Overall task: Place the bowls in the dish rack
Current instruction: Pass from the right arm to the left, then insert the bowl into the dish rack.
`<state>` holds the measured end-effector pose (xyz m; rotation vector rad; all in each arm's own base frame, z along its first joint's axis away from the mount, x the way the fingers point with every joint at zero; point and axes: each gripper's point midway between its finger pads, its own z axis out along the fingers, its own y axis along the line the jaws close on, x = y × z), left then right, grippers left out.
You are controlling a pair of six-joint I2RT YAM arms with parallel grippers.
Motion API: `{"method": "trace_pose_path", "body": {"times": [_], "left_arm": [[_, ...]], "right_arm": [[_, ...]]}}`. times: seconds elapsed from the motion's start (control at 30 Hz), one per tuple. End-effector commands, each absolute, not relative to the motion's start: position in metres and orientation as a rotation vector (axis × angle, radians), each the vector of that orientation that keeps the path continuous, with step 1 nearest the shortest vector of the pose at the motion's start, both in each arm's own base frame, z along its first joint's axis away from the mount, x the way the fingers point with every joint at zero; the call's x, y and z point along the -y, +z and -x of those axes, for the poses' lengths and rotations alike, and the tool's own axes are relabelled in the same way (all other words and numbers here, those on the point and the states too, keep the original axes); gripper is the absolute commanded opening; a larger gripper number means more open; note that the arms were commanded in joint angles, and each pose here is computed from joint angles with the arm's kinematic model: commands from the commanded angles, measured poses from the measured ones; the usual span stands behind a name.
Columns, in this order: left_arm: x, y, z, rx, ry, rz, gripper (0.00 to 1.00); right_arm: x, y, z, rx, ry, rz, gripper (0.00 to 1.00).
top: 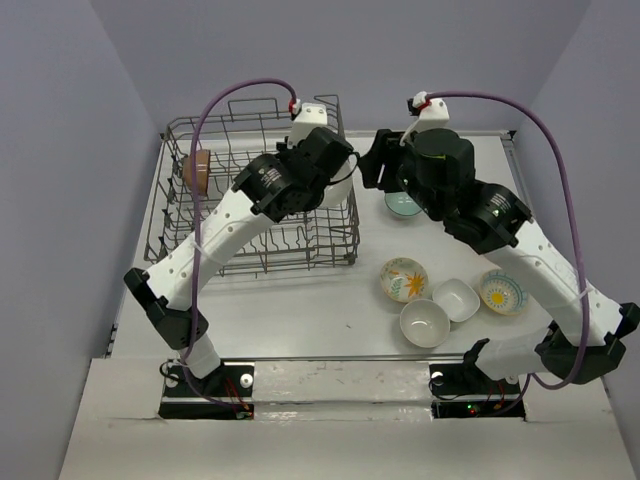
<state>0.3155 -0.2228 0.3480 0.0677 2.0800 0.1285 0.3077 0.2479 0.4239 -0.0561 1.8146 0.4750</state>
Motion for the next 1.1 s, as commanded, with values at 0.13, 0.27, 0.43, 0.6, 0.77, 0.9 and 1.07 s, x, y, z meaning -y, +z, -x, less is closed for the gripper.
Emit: {"method": "trace_pose_path", "body": {"times": [0.13, 0.27, 0.43, 0.6, 0.77, 0.9, 1.07], "left_arm": [[0.121, 0.407, -0.369, -1.907, 0.274, 0.224, 0.00], [0.082, 0.399, -0.400, -1.914, 0.413, 0.292, 0.00], [0.043, 0.392, -0.437, -1.902, 0.556, 0.351, 0.00], [0.023, 0.366, -0.466, -1.919, 0.749, 0.372, 0.00], [0.005, 0.341, -0.485, -1.917, 0.989, 0.357, 0.00], [-0.006, 0.324, -0.493, -1.906, 1.149, 0.345, 0.00], [-0.015, 0.329, -0.496, -1.830, 1.333, 0.366, 0.00]], "right_arm": [[-0.189, 0.450, -0.276, -1.755, 0.422, -0.055, 0.61], [-0.171, 0.446, -0.265, -1.759, 0.397, -0.067, 0.61], [-0.156, 0.437, -0.253, -1.781, 0.376, -0.070, 0.61], [-0.150, 0.415, -0.248, -1.823, 0.340, -0.056, 0.61], [-0.142, 0.399, -0.245, -1.850, 0.295, -0.051, 0.61], [-0.143, 0.390, -0.241, -1.868, 0.313, -0.043, 0.61], [-0.142, 0.380, -0.240, -1.885, 0.303, -0.034, 0.61]]}}
